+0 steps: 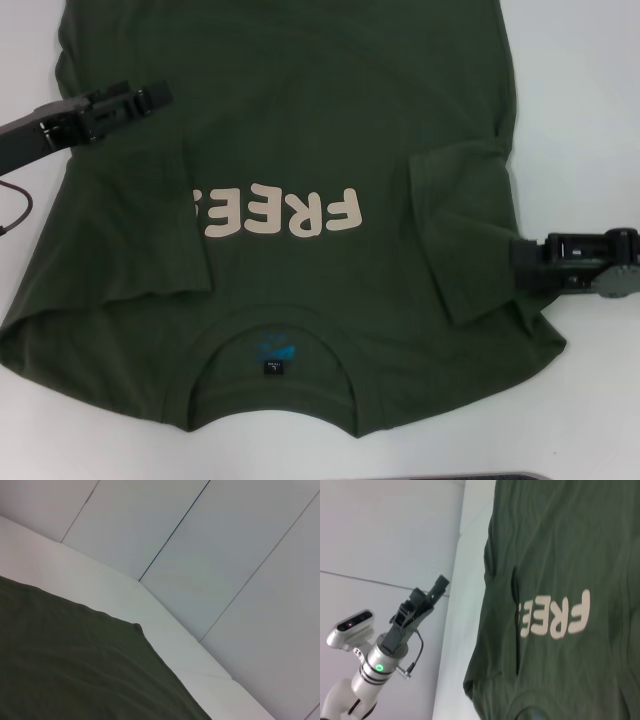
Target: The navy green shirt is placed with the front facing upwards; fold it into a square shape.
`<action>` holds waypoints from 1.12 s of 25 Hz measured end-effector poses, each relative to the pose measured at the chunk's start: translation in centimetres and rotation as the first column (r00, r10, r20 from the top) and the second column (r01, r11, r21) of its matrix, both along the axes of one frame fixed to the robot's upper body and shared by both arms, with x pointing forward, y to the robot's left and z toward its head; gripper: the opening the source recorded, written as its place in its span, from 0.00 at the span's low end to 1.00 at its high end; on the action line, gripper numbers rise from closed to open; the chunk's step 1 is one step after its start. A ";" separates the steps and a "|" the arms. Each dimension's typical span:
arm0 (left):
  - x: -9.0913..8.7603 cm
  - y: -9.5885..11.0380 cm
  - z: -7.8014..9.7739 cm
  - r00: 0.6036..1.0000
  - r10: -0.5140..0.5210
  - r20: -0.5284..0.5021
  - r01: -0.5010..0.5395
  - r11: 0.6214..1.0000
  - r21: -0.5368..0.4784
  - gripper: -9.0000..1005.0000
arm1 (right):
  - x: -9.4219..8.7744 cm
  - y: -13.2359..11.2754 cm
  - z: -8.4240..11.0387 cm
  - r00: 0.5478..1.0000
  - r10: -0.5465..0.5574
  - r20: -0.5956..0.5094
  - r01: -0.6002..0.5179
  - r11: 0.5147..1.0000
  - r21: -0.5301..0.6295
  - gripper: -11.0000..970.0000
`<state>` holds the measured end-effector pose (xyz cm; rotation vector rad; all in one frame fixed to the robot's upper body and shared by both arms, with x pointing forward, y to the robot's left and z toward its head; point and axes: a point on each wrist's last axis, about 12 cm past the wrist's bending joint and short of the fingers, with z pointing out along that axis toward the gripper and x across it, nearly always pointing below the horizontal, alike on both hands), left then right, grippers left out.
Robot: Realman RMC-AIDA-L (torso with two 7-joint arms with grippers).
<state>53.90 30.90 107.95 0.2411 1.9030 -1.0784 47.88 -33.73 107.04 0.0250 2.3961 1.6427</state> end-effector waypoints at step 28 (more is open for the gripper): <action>0.1 -0.2 -0.3 1.000 0.009 0.002 -0.009 1.000 -0.006 0.90 | -2.0 -2.8 -0.3 0.986 -0.117 -0.115 0.103 0.987 -0.121 0.89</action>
